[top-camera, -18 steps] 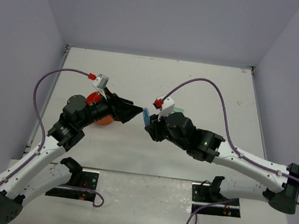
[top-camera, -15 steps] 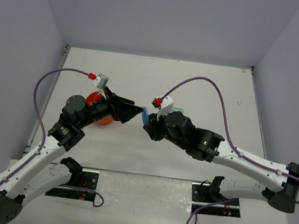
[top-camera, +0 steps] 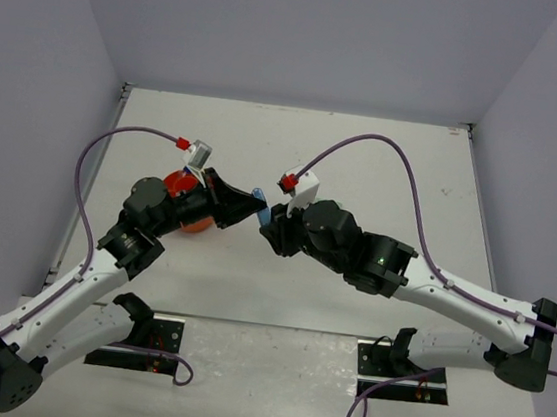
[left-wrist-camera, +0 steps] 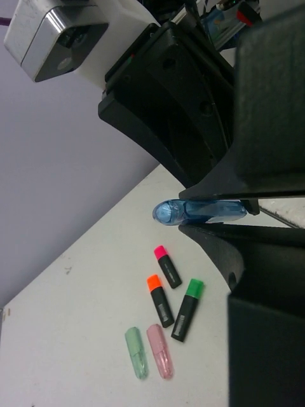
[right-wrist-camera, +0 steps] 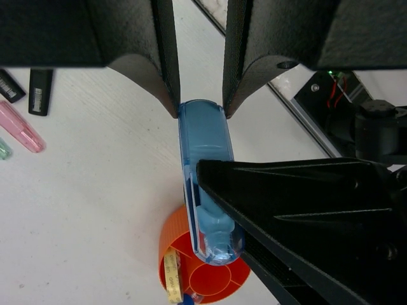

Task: Sort the stationery into containers
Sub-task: Place the stationery in the storage box, then pick up the pen from the center of the board, then place the pen in the storage box, then pick up the pen from the center of the board.

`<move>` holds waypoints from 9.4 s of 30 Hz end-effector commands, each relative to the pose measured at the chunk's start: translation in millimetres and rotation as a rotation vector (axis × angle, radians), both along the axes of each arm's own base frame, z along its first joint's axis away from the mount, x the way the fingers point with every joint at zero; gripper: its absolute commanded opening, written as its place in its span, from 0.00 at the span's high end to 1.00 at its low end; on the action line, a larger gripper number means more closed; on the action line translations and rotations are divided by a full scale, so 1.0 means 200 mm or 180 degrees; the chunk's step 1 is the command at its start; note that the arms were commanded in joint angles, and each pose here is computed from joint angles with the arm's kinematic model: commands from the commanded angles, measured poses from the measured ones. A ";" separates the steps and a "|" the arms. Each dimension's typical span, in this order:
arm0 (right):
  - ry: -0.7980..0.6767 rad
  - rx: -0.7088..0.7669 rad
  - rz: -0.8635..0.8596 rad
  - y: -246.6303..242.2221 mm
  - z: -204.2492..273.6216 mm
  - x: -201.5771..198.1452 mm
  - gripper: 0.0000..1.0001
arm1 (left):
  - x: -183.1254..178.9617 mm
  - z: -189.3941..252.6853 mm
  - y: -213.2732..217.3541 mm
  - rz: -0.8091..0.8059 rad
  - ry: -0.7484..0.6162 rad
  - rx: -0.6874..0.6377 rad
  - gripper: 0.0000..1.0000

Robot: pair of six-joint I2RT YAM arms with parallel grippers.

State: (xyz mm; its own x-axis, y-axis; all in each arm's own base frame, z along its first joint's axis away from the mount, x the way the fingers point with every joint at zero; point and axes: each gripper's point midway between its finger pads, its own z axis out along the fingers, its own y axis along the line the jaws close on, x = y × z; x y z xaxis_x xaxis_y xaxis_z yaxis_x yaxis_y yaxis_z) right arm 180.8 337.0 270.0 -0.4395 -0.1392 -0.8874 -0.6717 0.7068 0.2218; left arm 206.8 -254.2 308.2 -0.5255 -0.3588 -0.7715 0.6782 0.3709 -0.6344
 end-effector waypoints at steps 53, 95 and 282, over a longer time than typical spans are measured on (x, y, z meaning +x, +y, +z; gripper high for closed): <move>0.0202 0.0005 -0.1202 -0.59 -0.31 0.07 0.01 | 0.44 -0.68 0.95 0.3851 0.0811 0.1860 0.31; 0.1276 -0.2619 -0.0541 -0.81 -1.19 1.14 0.35 | 0.05 -0.18 0.89 0.2501 0.0019 0.1800 0.00; 0.1278 -0.1944 -0.0693 -0.57 -0.95 1.04 1.00 | 0.08 -0.09 0.76 0.2339 0.0250 0.1329 0.00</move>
State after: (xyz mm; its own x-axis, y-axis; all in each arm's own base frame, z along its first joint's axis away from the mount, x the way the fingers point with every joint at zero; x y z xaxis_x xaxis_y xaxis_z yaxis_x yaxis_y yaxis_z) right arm 380.5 218.0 16.0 -0.8292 -0.4920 -0.2653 -0.5012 0.8646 -0.0367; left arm 221.2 -78.6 285.7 -0.3165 -0.3026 -0.8990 0.0231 0.9450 -0.3262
